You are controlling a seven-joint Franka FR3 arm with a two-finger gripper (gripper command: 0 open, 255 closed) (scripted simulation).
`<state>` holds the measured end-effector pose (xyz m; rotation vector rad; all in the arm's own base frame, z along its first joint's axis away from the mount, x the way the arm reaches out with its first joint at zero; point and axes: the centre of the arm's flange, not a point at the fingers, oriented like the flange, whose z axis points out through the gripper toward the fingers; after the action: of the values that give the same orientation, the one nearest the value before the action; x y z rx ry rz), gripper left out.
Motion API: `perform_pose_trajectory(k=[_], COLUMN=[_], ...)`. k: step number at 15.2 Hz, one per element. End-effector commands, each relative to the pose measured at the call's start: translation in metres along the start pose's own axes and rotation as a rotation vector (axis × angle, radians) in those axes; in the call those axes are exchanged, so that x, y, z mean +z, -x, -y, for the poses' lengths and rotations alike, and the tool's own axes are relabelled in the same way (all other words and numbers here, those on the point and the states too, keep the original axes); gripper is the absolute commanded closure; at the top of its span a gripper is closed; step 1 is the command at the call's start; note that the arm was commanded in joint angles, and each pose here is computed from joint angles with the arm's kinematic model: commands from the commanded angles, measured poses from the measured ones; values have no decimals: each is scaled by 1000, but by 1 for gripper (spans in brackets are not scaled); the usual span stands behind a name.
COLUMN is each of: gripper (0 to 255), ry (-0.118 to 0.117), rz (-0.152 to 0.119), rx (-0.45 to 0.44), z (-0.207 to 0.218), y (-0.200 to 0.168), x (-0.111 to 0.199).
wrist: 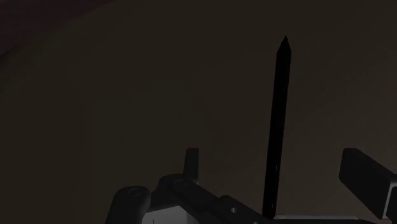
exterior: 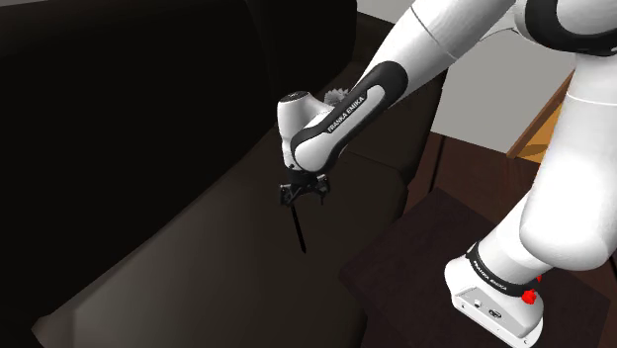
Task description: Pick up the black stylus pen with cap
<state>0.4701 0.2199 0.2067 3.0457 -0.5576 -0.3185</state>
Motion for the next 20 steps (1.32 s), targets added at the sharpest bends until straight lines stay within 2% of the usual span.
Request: perform_pose_trajectory(k=[1,4,11,13,14,20], gripper=[0,0,0,0,255,255], ry=[0,-2,-2,-2,-2,-1], rz=[13,28,28,28,28,28], rx=[36,74,74,74,74,74], z=[13,29,31,31,31,34], y=[-12,-24,-32,-32,-32,-32], x=[23,46,85,85,85,85])
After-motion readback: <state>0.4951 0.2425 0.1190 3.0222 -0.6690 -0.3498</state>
